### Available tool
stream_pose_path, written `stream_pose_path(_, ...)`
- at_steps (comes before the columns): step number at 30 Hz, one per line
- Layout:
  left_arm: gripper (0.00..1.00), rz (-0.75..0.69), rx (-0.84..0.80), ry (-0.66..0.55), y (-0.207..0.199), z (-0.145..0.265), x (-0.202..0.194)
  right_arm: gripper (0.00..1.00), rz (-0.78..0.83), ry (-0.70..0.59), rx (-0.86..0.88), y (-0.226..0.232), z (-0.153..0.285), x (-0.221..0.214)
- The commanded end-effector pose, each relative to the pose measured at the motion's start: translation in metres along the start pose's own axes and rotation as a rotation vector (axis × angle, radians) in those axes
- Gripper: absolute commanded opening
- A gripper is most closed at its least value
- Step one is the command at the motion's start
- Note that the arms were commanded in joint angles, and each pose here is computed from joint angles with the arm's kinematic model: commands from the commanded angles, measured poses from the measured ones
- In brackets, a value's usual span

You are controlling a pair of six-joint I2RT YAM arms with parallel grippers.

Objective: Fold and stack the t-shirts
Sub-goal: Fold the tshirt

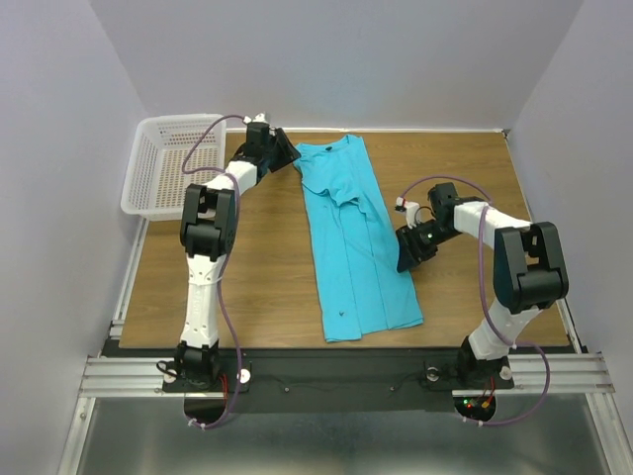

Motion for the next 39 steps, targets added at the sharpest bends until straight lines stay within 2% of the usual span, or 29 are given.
stream_pose_path(1,0.58,0.043,-0.061,-0.075,-0.023,-0.005,0.024,0.51,-0.001,-0.035,0.010,-0.004,-0.003,0.004)
stream_pose_path(10,0.51,0.096,-0.044,-0.094,-0.020,-0.029,0.029,0.51,-0.009,0.003,0.002,-0.004,-0.007,-0.007)
stream_pose_path(13,0.44,0.097,-0.038,-0.087,-0.018,-0.033,0.028,0.50,-0.013,0.018,-0.009,-0.004,-0.008,-0.009)
stream_pose_path(25,0.49,0.081,-0.011,-0.067,-0.011,-0.037,0.026,0.50,-0.019,0.029,-0.016,-0.006,-0.009,-0.011)
stream_pose_path(34,0.46,0.112,-0.020,-0.030,-0.006,-0.049,0.019,0.50,-0.028,0.028,-0.014,-0.007,-0.010,-0.010)
stream_pose_path(37,0.38,0.122,-0.039,-0.017,-0.006,-0.053,0.017,0.49,-0.029,0.035,-0.023,-0.008,-0.010,-0.011)
stream_pose_path(39,0.24,0.123,-0.057,-0.022,-0.008,-0.054,0.019,0.48,-0.032,0.041,-0.030,-0.008,-0.010,-0.012)
Point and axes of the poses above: each gripper's point midway between its finger pads, its own z axis back along the fingers, its own y axis along the line the jaws close on, x = y × z, the point moved 9 cm from there along z, back along the fingers, and after that the axes turned 13 degrees about z, right-handed, at the moved point
